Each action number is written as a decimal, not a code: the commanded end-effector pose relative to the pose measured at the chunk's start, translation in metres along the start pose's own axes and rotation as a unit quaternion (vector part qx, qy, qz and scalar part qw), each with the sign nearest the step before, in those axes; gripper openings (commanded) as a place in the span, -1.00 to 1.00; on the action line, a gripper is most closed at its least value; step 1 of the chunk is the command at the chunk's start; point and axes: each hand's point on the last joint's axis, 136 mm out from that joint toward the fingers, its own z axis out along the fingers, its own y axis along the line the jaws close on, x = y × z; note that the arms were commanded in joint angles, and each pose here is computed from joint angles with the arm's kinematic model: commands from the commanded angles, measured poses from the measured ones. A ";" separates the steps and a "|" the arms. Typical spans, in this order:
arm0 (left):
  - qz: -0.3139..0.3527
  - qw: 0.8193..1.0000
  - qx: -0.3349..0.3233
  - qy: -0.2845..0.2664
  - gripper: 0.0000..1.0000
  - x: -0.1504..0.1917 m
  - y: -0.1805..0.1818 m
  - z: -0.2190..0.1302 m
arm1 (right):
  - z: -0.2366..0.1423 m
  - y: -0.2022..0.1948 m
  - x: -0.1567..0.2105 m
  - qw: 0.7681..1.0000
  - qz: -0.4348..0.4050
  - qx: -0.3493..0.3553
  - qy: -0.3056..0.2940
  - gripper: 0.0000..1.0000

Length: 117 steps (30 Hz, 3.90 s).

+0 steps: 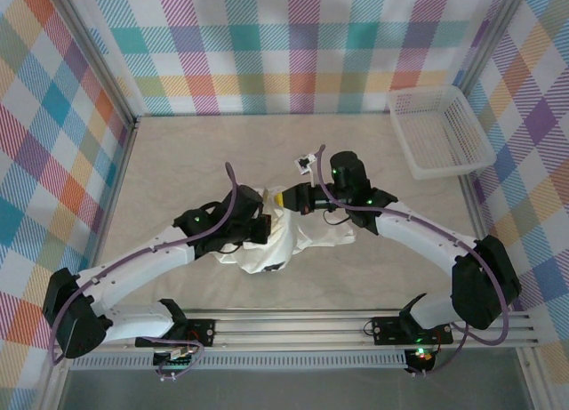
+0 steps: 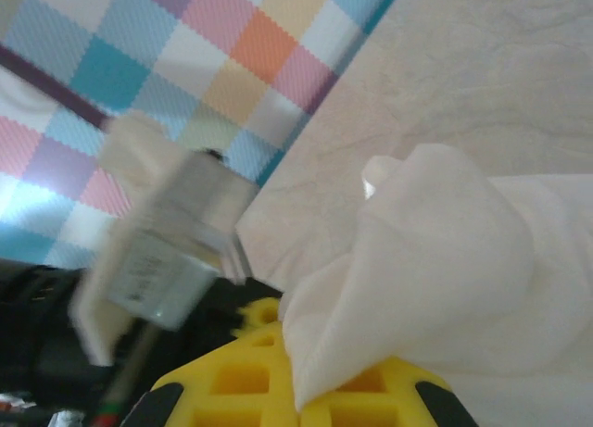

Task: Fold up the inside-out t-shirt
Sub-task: Turn the T-shirt inside out at the center of the table.

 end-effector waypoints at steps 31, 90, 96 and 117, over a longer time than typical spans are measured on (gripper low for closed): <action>-0.205 0.947 0.244 -0.036 -1.00 -0.115 -0.039 -0.096 | 0.013 0.030 0.007 0.964 -0.259 0.038 -0.053 -0.61; -0.159 0.924 0.348 0.003 -1.00 -0.070 -0.047 -0.059 | -0.033 -0.088 0.038 0.951 0.230 0.204 0.012 0.50; -0.155 0.931 0.331 -0.010 -1.00 -0.069 -0.042 -0.062 | -0.028 -0.087 0.058 0.949 0.244 0.195 0.048 0.10; -0.165 0.977 0.135 0.012 -0.11 -0.034 0.061 -0.037 | -0.051 -0.055 0.069 0.976 0.163 0.139 0.026 -1.00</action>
